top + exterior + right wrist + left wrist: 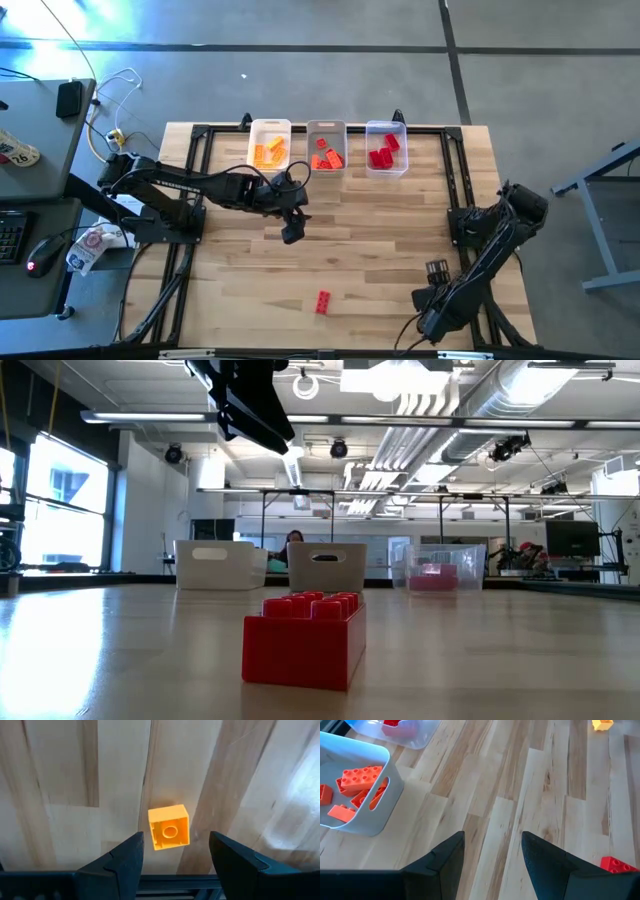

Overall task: Sort & place blocks by color
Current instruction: Put the yellow game piece into the white bin

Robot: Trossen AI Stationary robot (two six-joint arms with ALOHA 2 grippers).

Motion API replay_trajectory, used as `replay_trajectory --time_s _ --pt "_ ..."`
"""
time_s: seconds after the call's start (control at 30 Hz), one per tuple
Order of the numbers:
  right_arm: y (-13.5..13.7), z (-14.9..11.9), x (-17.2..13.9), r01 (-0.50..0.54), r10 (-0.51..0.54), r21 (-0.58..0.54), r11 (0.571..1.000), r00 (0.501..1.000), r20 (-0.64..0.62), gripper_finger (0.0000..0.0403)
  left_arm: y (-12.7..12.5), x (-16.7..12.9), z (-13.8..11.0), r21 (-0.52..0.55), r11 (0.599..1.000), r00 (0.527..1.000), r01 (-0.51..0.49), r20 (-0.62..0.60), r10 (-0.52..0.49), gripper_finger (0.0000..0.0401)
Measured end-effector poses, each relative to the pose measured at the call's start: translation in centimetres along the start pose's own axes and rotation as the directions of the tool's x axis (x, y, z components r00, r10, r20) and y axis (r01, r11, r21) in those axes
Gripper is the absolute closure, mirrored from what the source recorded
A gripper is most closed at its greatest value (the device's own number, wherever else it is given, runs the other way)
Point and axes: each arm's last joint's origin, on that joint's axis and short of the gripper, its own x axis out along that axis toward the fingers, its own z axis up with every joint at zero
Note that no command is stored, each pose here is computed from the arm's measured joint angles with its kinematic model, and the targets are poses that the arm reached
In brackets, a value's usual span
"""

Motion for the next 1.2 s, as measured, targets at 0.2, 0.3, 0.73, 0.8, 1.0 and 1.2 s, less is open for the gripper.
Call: replay_trajectory --time_s 0.2,0.3,0.73,0.8,1.0,1.2 --pt "0.5 0.5 1.3 0.022 -0.021 0.003 1.000 0.998 -0.052 0.0192 0.0 0.0 0.0 0.000 1.000 1.000 0.000 0.000 0.000 0.0217" --pt "0.7 0.7 2.0 0.039 -0.038 0.005 0.999 0.997 -0.074 0.0192 0.0 0.0 0.0 0.000 1.000 1.000 0.000 0.000 0.000 0.0217" --pt "1.4 1.3 4.6 0.070 -0.074 -0.031 0.997 0.981 -0.180 0.0214 0.0 0.0 0.0 0.000 1.000 1.000 0.000 0.000 0.000 0.0217" --pt "1.5 1.4 4.7 0.048 -0.054 -0.032 0.998 0.980 -0.190 0.0240 0.0 0.0 0.0 0.000 1.000 1.000 0.000 0.000 0.000 0.0217" --pt "1.5 1.6 4.6 0.032 -0.024 0.038 0.999 0.981 -0.191 0.0299 0.0 0.0 0.0 0.029 1.000 1.000 0.001 0.003 -0.001 0.0217" --pt "1.6 1.9 4.1 0.024 -0.002 0.179 0.984 0.993 -0.122 0.0299 -0.1 0.0 0.2 0.112 0.994 1.000 0.003 0.020 -0.006 0.0217"
